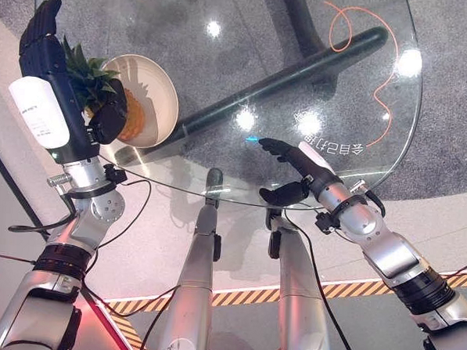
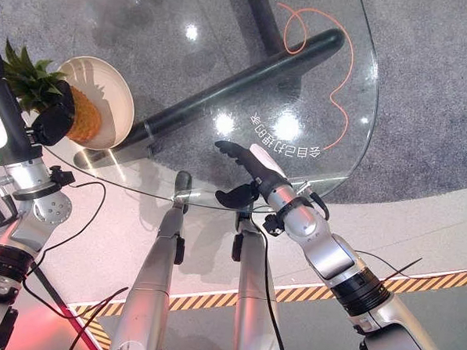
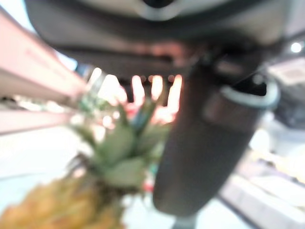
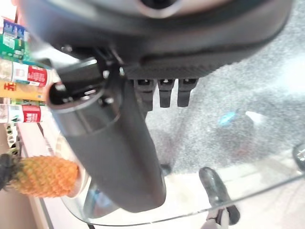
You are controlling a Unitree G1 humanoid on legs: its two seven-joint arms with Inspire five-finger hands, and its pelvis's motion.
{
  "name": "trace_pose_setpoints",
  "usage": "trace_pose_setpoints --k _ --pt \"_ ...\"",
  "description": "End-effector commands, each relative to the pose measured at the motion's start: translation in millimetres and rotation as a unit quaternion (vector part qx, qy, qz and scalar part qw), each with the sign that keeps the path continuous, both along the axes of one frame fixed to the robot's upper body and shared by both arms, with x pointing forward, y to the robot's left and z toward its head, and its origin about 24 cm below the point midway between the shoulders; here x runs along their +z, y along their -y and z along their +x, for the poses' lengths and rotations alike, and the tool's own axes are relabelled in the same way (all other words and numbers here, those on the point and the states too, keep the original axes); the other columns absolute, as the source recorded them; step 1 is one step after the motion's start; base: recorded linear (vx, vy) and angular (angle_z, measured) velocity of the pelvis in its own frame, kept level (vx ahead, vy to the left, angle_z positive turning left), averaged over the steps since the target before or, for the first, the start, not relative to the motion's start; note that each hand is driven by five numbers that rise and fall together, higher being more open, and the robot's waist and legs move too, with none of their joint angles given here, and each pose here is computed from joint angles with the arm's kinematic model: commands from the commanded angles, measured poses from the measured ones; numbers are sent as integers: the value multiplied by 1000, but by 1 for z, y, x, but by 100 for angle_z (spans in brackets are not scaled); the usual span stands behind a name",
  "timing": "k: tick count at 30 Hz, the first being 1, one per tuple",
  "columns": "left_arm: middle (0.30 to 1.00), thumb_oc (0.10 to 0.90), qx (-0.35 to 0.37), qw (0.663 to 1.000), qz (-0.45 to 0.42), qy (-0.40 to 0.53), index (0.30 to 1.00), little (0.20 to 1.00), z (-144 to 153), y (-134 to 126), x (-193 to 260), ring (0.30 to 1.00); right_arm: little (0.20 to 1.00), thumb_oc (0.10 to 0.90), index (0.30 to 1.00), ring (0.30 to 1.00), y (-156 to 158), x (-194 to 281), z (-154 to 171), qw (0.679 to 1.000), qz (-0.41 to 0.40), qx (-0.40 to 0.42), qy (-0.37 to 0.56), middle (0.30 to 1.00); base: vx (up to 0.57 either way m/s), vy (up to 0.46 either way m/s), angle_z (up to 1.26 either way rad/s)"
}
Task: Pick up the fruit to the plate
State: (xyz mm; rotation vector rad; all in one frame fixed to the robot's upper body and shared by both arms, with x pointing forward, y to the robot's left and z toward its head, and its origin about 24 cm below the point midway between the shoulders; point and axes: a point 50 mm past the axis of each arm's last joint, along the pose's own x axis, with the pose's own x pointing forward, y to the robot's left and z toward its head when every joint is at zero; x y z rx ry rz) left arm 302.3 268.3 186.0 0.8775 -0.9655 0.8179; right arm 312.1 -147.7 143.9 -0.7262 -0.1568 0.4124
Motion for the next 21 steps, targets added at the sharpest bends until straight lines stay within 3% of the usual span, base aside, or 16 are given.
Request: trace_pose_setpoints --k 1,13,21 --pt "900 800 5 996 19 88 900 900 -8 3 26 900 900 800 900 900 -8 17 -17 998 13 51 36 900 0 0 0" --pt "900 800 17 995 71 68 900 900 -8 1 29 900 900 800 900 900 -6 19 -18 998 16 50 37 900 0 0 0" --pt "900 800 -42 991 93 81 900 900 -14 18 32 900 900 800 900 900 -4 17 -20 998 19 46 37 900 0 0 0"
